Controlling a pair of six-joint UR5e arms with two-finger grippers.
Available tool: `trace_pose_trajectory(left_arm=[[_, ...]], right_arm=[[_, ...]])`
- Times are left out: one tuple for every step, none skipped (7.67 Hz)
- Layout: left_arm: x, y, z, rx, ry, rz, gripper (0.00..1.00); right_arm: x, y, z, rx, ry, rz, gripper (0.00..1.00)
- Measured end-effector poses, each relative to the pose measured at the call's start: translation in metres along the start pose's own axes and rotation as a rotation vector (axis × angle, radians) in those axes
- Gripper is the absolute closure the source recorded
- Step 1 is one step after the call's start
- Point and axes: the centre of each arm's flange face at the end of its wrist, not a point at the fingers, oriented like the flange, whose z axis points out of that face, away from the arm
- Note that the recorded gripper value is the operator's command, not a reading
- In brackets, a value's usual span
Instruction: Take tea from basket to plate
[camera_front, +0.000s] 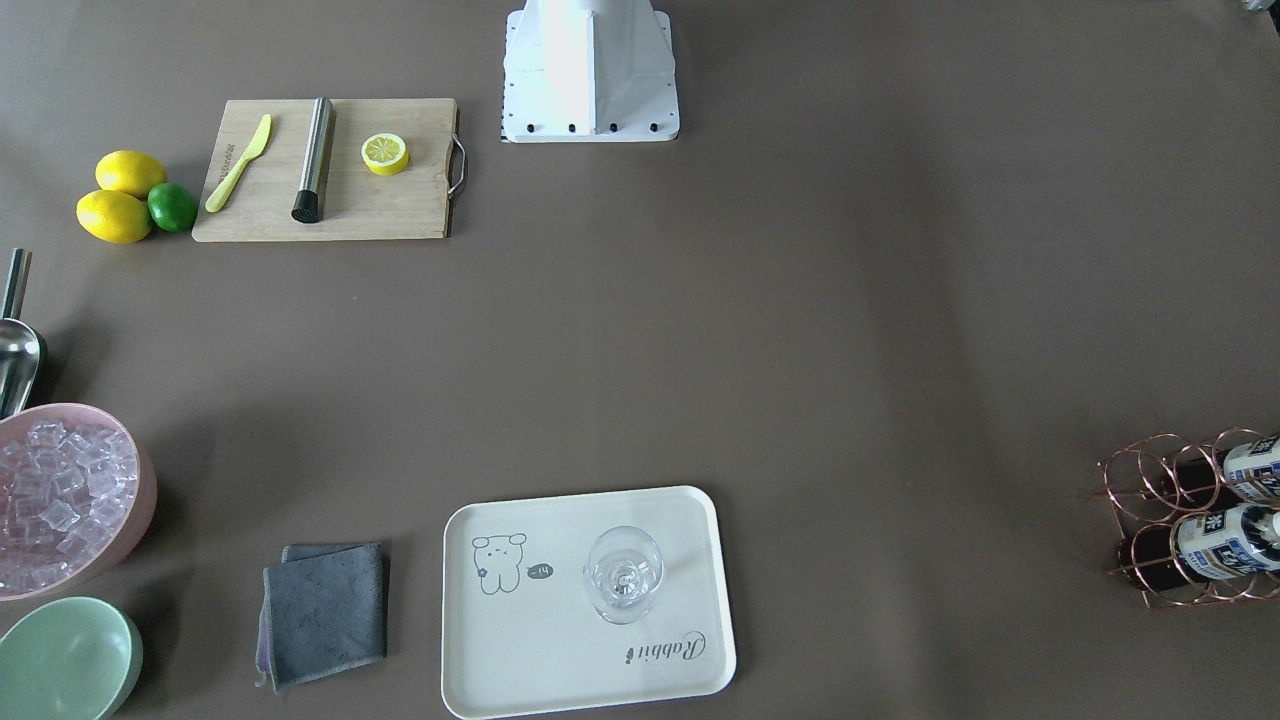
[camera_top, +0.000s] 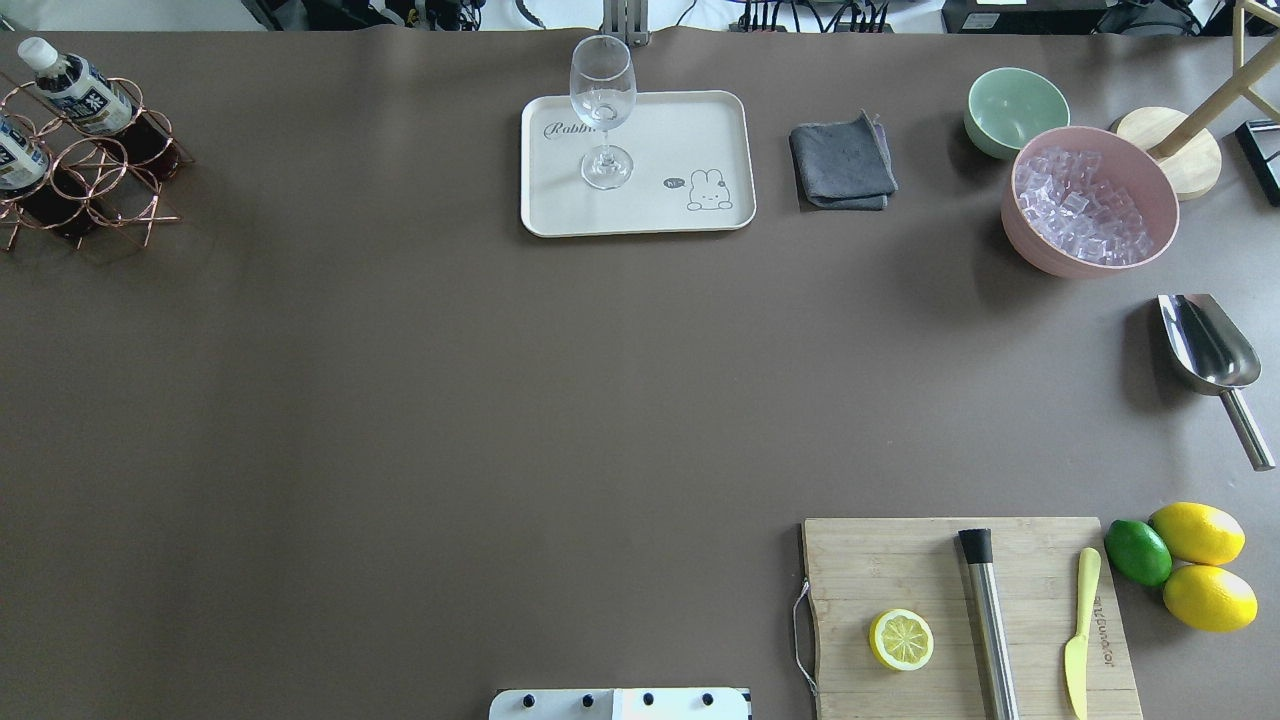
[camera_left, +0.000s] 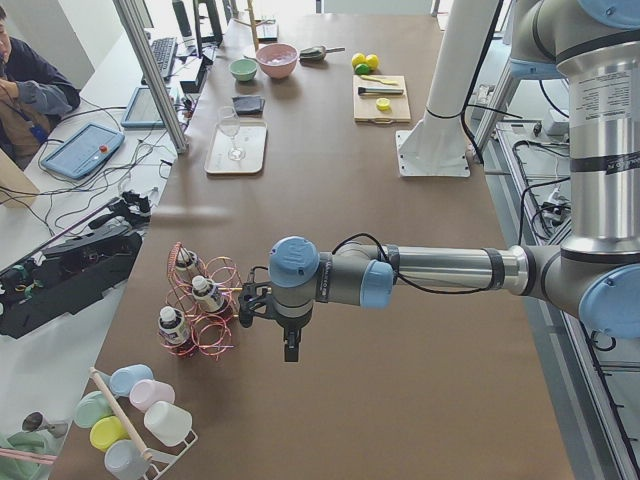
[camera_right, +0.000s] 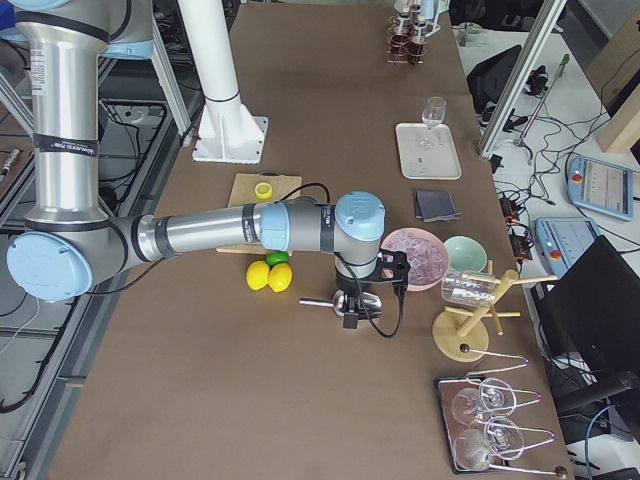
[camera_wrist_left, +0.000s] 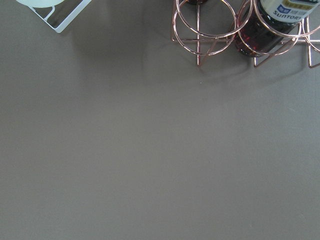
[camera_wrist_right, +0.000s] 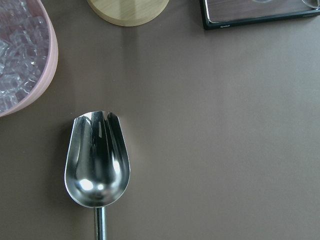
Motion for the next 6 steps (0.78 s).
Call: trace_pose_trajectory(left_arm=[[-0.0001, -0.0001, 0.0001, 0.001, 0.000, 0.001, 0.02], [0.0000, -0.0007, 0.0001, 0.005, 0.000, 0.005, 0.02], [0.0020, -0.0033, -0.0008, 0.009, 0.001, 0.010, 0.02], [0.0041, -0.0053, -0.0004, 0.010, 0.000, 0.016, 0.02], [0.0055, -0.0063, 0.0002, 0.009, 0.000, 0.019, 0.02], [0.0062, -0.0066, 0.0006, 0.009, 0.000, 0.021, 0.02]], right_arm=[[-0.0002, -0.0001, -0.0002, 0.001, 0.000, 0.000, 0.00], [-0.0002, -0.0001, -0.0006, 0.001, 0.000, 0.000, 0.00], [0.0000, -0.0001, -0.0008, 0.002, 0.001, 0.000, 0.00], [0.0001, -0.0001, -0.0009, 0.002, 0.001, 0.000, 0.00], [0.0001, -0.0001, -0.0010, 0.002, 0.001, 0.000, 0.00], [0.0002, -0.0001, -0.0010, 0.002, 0.001, 0.000, 0.00]])
